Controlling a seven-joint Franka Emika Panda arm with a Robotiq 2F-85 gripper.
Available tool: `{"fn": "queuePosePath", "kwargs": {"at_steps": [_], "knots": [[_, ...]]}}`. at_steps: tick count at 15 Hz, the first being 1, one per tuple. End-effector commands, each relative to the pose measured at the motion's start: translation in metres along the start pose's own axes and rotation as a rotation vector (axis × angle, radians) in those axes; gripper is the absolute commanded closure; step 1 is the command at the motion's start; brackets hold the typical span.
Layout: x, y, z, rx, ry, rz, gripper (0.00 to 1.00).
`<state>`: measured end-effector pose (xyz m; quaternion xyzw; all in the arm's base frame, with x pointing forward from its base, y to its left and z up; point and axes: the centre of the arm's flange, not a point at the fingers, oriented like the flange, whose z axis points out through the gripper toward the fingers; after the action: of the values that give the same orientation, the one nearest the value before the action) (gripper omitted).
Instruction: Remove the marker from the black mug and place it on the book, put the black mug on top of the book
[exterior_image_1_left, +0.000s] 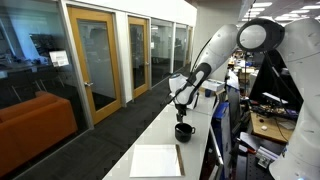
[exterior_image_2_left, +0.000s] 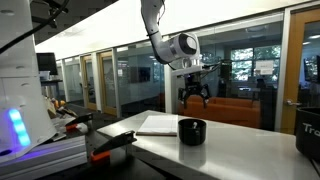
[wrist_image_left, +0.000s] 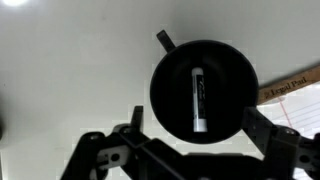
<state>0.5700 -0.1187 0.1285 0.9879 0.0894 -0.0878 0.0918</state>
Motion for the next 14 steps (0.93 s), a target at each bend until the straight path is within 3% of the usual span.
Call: {"fn": "queuePosePath", "kwargs": {"at_steps": [1,2,4,7,9,11,14], "knots": [[-0.01,-0.009,-0.001,-0.008,-0.028,-0.005,0.13],[-0.01,-0.012,0.002,-0.005,-0.032,-0.008,0.24],[-0.011,-0.016,0.006,-0.002,-0.038,-0.014,0.36],[-0.01,-0.019,0.014,0.002,-0.04,-0.02,0.42],[-0.008,-0.017,0.024,0.003,-0.04,-0.023,0.31],[-0.007,-0.017,0.034,0.002,-0.045,-0.029,0.28],[-0.006,-0.02,0.05,0.007,-0.047,-0.043,0.3]]}}
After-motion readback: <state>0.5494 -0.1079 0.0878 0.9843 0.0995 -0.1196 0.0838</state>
